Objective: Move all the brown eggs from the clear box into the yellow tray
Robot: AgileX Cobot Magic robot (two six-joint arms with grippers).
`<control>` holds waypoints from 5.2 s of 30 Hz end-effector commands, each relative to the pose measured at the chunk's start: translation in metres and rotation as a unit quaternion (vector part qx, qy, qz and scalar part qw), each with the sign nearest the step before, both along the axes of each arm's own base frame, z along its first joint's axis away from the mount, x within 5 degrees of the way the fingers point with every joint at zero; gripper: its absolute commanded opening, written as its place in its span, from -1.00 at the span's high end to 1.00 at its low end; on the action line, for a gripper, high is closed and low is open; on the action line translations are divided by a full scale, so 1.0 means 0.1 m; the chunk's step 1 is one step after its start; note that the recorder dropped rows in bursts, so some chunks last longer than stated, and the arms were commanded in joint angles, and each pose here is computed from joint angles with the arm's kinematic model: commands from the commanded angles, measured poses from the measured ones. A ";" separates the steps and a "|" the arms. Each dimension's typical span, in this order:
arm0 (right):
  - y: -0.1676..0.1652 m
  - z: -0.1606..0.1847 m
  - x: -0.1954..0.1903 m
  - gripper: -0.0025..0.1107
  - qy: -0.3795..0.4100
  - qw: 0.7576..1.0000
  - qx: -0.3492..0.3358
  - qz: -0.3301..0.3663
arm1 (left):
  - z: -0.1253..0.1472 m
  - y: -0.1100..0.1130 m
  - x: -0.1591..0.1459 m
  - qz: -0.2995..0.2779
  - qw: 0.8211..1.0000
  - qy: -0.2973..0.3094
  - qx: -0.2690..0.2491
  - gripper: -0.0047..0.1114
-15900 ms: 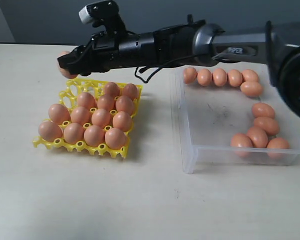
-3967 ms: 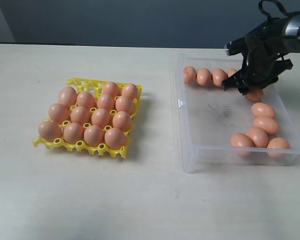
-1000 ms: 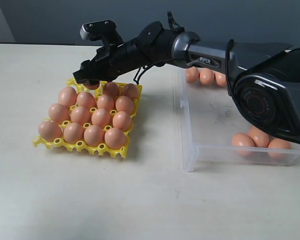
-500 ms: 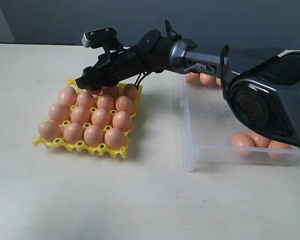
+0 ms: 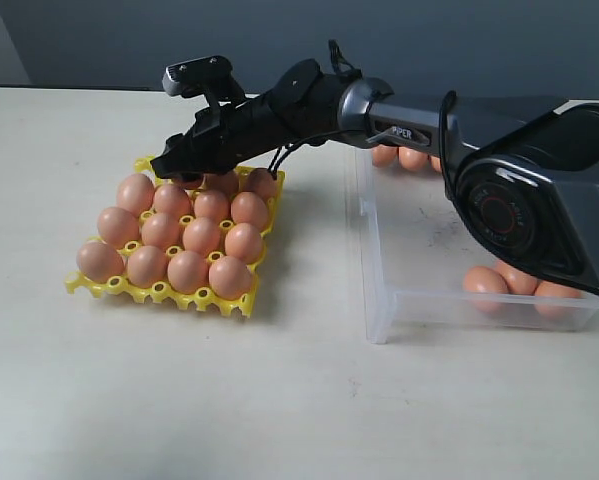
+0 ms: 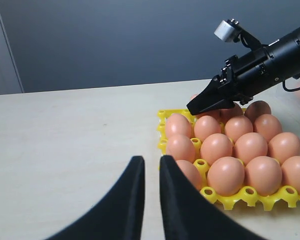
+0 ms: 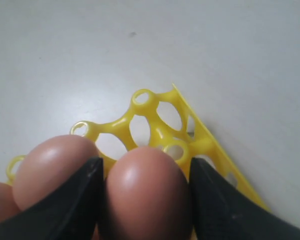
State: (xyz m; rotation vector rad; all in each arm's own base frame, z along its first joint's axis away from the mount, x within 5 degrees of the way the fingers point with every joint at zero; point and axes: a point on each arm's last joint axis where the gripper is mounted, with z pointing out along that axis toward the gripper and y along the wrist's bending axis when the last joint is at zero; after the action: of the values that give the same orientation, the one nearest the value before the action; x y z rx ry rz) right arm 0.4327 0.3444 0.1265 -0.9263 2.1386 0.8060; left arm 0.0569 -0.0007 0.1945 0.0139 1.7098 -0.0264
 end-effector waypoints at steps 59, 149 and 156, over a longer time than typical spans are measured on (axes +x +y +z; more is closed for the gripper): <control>-1.07 2.10 -0.59 0.88 -0.027 0.941 -0.305 -0.144 | -0.02 0.00 0.01 -0.001 1.000 0.003 0.001 0.71; -2.90 2.27 -1.55 0.97 0.180 0.926 -0.177 -0.280 | -0.02 0.00 0.01 -0.001 1.000 0.003 0.001 0.71; -2.58 1.68 -1.54 0.97 0.273 0.950 -0.083 -0.129 | -0.02 0.00 0.01 -0.001 1.000 0.003 0.001 0.71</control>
State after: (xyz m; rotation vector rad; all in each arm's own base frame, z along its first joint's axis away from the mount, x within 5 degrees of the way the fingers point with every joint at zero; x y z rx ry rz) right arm 0.2780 0.0758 0.3159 -0.4356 2.8000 0.6222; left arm 0.0569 -0.0007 0.1945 0.0139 1.7098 -0.0264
